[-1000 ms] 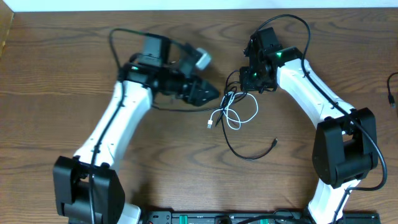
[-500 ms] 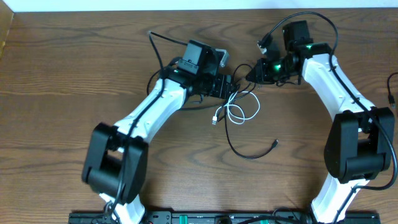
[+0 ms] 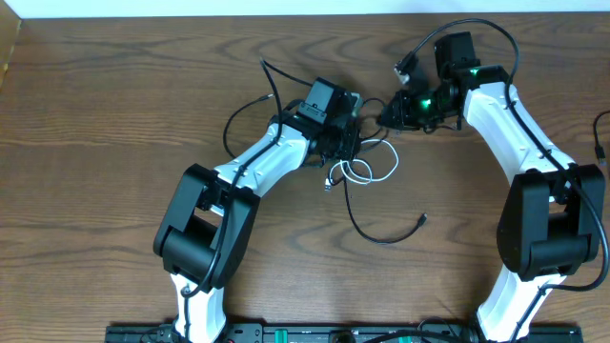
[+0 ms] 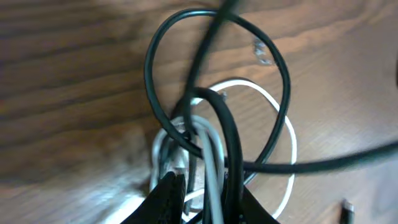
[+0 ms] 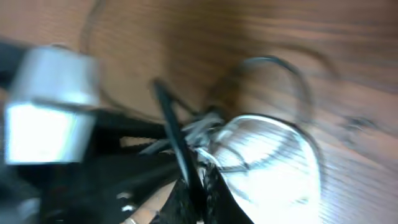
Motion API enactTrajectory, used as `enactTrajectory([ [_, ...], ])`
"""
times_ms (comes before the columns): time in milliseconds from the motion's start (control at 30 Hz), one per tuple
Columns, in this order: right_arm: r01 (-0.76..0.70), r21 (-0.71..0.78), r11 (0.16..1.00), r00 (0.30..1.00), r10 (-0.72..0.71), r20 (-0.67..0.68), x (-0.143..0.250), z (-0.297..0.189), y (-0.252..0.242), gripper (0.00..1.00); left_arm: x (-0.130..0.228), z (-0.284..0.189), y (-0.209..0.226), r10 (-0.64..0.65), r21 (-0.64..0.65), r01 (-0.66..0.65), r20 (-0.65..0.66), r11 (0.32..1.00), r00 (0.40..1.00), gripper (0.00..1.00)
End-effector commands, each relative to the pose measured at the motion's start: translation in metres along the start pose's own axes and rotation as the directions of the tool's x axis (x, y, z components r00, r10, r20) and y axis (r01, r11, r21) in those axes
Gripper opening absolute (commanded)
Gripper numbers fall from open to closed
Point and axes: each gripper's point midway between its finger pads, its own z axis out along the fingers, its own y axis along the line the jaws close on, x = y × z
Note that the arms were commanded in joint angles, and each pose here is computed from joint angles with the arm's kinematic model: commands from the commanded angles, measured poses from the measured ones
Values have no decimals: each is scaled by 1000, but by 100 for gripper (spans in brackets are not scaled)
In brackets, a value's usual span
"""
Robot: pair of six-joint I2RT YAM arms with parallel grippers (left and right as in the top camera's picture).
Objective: Untangle cables
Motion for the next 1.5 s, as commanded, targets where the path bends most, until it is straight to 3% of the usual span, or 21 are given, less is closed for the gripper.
enactTrajectory([
  [0, -141, 266, 954, 990, 130, 58, -2, -2, -47, 1, -17, -18, 12, -2, -58, 5, 55, 998, 998, 22],
  [300, -161, 349, 923, 987, 152, 52, 5, -10, -66, 1, -40, -128, -46, 50, 45, -60, 200, 997, 979, 24],
  [500, -90, 274, 957, 996, 93, 3, 9, -7, -54, 1, -43, -156, -51, 52, 46, -65, 247, 997, 968, 22],
  [733, -73, 276, 958, 997, 81, -15, 12, -7, -54, 1, -23, -96, -37, 27, 39, -31, 105, 999, 994, 27],
  [933, -73, 278, 958, 996, 82, -21, 13, -7, -54, 1, -12, -33, -61, 55, 266, -60, 26, 962, 998, 43],
  [1000, -75, 281, 957, 996, 84, -21, 14, -7, -54, 1, -4, -19, -58, 55, 281, -52, -3, 958, 998, 49],
  [1167, -73, 280, 957, 997, 81, -17, 13, -7, -54, 1, 18, 14, -41, 25, 260, 0, -93, 966, 995, 48],
  [1300, -73, 280, 957, 997, 81, -17, 13, -7, -54, 1, 20, 23, -33, 18, 229, 4, -95, 973, 995, 35],
  [1333, -73, 280, 957, 997, 80, -16, 12, -7, -55, 1, 19, 25, -27, 8, 195, 9, -88, 981, 996, 19],
  [1367, -73, 281, 957, 997, 80, -16, 12, -7, -55, 1, 18, 25, -26, -1, 187, 18, -87, 982, 996, 11],
  [1467, -73, 308, 949, 997, 80, -11, 12, -8, -59, 1, 10, 14, -27, -36, 189, 48, -69, 981, 997, 7],
])
